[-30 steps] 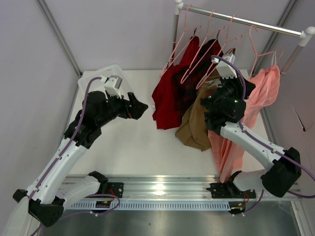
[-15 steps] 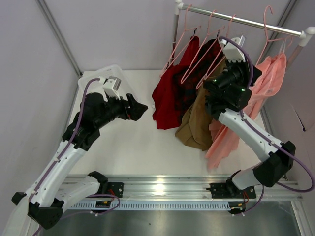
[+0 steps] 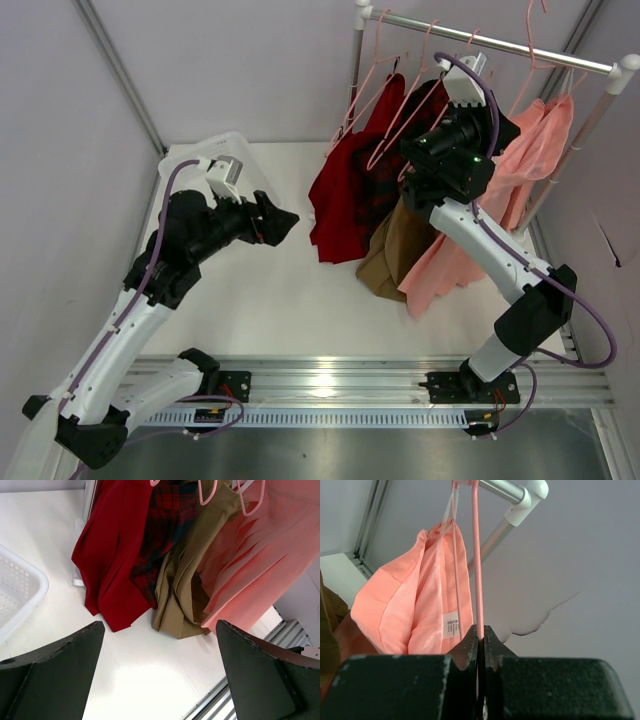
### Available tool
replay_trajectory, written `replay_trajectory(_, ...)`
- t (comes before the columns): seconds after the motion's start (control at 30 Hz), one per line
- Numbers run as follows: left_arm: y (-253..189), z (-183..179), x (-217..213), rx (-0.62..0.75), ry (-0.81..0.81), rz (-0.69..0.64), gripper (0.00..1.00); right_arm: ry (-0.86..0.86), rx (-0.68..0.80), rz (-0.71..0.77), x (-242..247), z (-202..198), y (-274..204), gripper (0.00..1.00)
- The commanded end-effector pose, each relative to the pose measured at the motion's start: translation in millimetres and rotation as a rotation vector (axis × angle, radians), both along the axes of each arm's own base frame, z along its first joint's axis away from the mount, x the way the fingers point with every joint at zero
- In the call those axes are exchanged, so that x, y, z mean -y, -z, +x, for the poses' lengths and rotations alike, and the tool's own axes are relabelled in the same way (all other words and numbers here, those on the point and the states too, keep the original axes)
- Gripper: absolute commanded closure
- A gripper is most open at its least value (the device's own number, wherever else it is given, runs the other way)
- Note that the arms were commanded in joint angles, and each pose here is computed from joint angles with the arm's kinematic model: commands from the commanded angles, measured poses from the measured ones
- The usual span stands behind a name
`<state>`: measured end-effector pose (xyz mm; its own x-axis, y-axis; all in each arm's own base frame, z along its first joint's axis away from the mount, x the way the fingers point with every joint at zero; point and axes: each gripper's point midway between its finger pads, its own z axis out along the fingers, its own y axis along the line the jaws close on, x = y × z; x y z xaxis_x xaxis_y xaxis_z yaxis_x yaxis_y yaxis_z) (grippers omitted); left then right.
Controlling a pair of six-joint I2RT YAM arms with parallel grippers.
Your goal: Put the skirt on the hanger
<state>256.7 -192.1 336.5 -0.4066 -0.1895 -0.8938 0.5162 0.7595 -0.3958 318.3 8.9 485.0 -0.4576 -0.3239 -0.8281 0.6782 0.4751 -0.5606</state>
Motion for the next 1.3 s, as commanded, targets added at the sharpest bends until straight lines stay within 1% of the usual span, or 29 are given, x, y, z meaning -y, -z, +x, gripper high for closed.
replay_trajectory(0.0, -14.0, -4.0, 0.7, 0.050, 0.021, -0.032, 0.01, 0.030, 0.176, 0.353, 9.5, -28.0, 26.3, 1.00)
replay_trajectory(0.23, -14.8, -6.1, 4.5, 0.046, 0.043, -0.042, 0.01, 0.043, 0.266, 0.418, 6.9, -29.1, 41.6, 1.00)
replay_trajectory(0.4, -16.2, -4.2, 4.7, 0.042, 0.037, -0.046, 0.01, 0.054, 0.174, 0.352, -2.3, -11.2, 53.7, 1.00)
replay_trajectory(0.47, -18.9, -2.9, 4.5, 0.043, 0.031, -0.047, 0.01, 0.067, 0.191, 0.361, -0.8, -8.5, 55.9, 1.00)
replay_trajectory(0.57, -17.5, -1.3, 3.0, 0.039, 0.019, -0.040, 0.01, 0.094, 0.235, 0.381, 9.3, -8.2, 45.2, 1.00)
replay_trajectory(0.6, -16.4, -0.4, 2.1, 0.036, 0.011, -0.039, 0.01, 0.099, 0.224, 0.373, 11.5, -7.7, 42.9, 1.00)
replay_trajectory(0.67, -17.3, 1.2, 0.5, 0.040, -0.001, -0.038, 0.00, 0.112, 0.152, 0.317, 17.3, -3.7, 39.7, 1.00)
replay_trajectory(0.73, -17.6, 5.2, -0.1, 0.039, -0.015, -0.037, 0.01, 0.131, 0.181, 0.336, 22.8, -6.5, 40.7, 1.00)
replay_trajectory(0.83, -15.1, 7.7, -0.9, 0.033, -0.027, -0.033, 0.01, 0.159, 0.186, 0.317, 32.7, -4.7, 37.4, 1.00)
replay_trajectory(0.97, -14.1, 10.2, -3.7, 0.031, -0.048, -0.027, 0.01, 0.164, 0.147, 0.206, 36.4, 0.6, 28.3, 1.00)
replay_trajectory(1.0, -13.8, 10.5, -4.5, 0.033, -0.053, -0.025, 0.01, 0.148, 0.048, 0.096, 32.6, 5.7, 22.4, 1.00)
replay_trajectory(1.03, -12.7, 11.0, -5.1, 0.031, -0.057, -0.023, 0.01, 0.133, 0.008, 0.047, 28.8, 8.7, 21.8, 1.00)
replay_trajectory(1.07, -12.2, 11.9, -5.8, 0.030, -0.062, -0.021, 0.01, 0.114, 0.057, 0.056, 22.4, 15.0, 23.3, 1.00)
replay_trajectory(1.1, -12.0, 12.3, -5.1, 0.028, -0.060, -0.021, 0.01, 0.074, -0.054, -0.035, 17.6, 11.5, 19.2, 1.00)
replay_trajectory(1.13, -12.8, 13.3, -5.1, 0.030, -0.063, -0.021, 0.01, 0.026, -0.023, -0.046, 16.2, 14.5, 12.5, 1.00)
replay_trajectory(1.17, -10.7, 14.2, -4.9, 0.023, -0.065, -0.017, 0.01, -0.005, 0.163, 0.085, 12.5, 20.4, 13.7, 1.00)
replay_trajectory(1.2, -8.1, 16.1, -4.6, 0.015, -0.067, -0.010, 0.01, -0.029, 0.082, 0.056, 25.8, 4.5, 0.5, 1.00)
replay_trajectory(1.23, -10.6, 16.7, -4.9, 0.019, -0.070, -0.010, 0.01, -0.162, 0.115, 0.128, 19.1, 16.4, -1.0, 1.00)
replay_trajectory(1.27, -9.4, 17.5, -5.8, 0.017, -0.076, -0.005, 0.01, -0.228, 0.124, 0.200, 19.5, 17.6, 1.7, 1.00)
